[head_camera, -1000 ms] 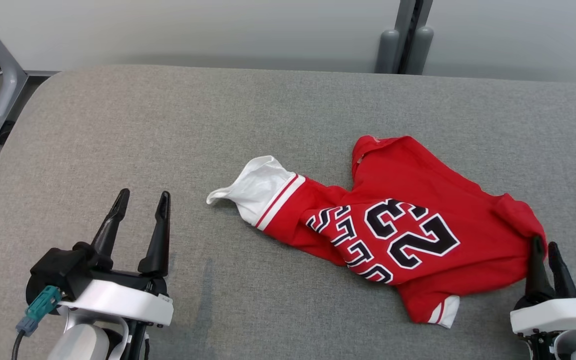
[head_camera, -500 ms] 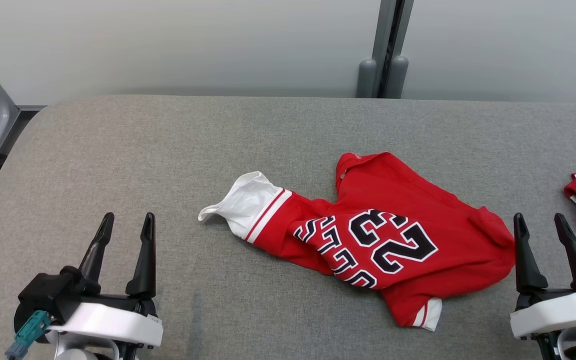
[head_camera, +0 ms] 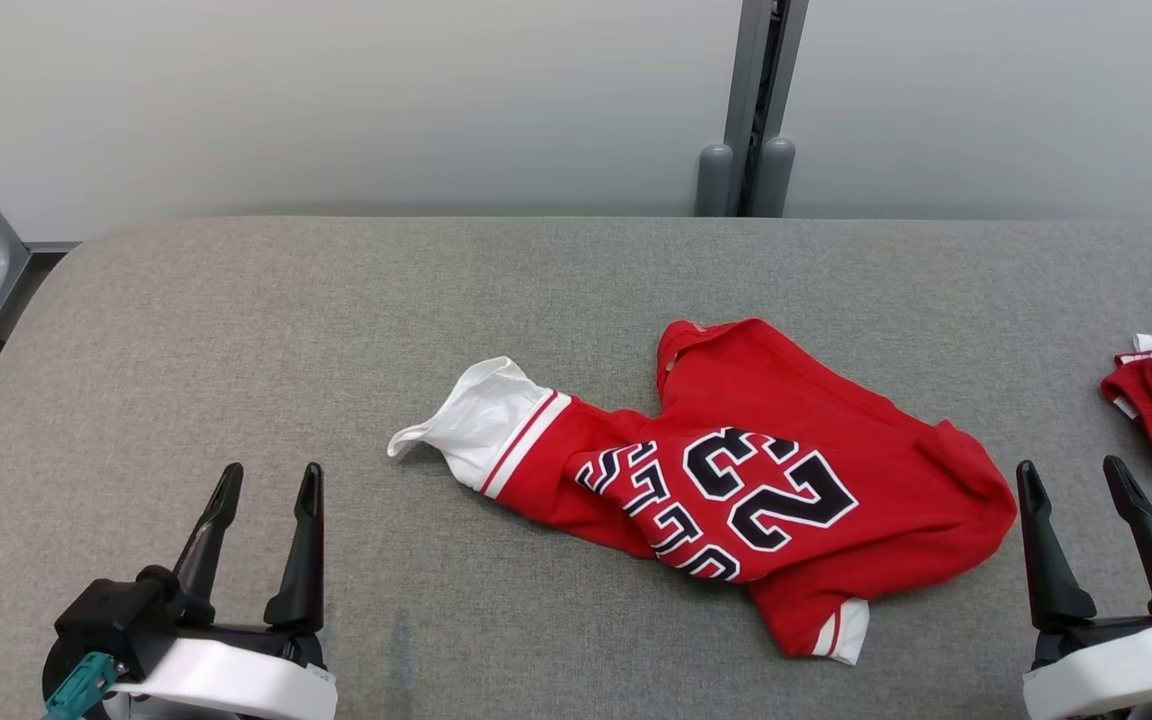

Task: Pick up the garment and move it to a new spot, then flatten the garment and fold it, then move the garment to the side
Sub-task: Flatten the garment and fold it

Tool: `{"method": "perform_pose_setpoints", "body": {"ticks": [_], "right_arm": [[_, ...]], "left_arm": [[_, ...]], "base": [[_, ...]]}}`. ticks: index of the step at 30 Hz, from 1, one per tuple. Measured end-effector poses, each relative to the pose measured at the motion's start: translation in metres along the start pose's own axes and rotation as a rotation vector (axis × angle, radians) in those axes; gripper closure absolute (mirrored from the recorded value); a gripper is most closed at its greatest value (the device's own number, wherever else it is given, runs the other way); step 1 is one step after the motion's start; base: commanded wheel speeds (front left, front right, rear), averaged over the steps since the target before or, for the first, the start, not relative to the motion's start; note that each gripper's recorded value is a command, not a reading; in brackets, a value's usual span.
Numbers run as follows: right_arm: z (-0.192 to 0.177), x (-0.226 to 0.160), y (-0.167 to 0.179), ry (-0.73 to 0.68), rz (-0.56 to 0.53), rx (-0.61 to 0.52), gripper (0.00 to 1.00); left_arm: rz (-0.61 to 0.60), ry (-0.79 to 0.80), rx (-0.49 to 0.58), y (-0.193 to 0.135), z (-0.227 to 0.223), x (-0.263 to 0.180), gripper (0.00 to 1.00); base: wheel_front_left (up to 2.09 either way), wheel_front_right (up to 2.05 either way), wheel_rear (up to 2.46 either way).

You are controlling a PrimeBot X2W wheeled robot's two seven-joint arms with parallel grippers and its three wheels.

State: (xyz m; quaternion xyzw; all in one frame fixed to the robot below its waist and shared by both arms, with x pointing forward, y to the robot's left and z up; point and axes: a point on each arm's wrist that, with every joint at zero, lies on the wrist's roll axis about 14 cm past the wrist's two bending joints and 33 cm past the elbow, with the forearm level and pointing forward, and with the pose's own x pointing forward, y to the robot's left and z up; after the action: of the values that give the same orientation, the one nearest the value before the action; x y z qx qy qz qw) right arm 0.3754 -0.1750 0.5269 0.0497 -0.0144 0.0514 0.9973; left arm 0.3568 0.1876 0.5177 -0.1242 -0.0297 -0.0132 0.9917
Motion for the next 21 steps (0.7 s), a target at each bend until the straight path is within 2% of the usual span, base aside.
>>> {"method": "perform_pose_setpoints", "body": {"ticks": [15, 21], "right_arm": [[0.001, 0.001, 0.000, 0.002, -0.007, 0.007, 0.00], [0.001, 0.012, 0.004, -0.004, 0.006, 0.011, 0.00]], "left_arm": [[-0.014, 0.033, -0.015, -0.006, -0.010, 0.002, 0.00], [-0.161, 0.116, -0.024, -0.049, -0.025, 0.023, 0.00]], "base": [[0.00, 0.00, 0.00], [0.00, 0.00, 0.00]]}}
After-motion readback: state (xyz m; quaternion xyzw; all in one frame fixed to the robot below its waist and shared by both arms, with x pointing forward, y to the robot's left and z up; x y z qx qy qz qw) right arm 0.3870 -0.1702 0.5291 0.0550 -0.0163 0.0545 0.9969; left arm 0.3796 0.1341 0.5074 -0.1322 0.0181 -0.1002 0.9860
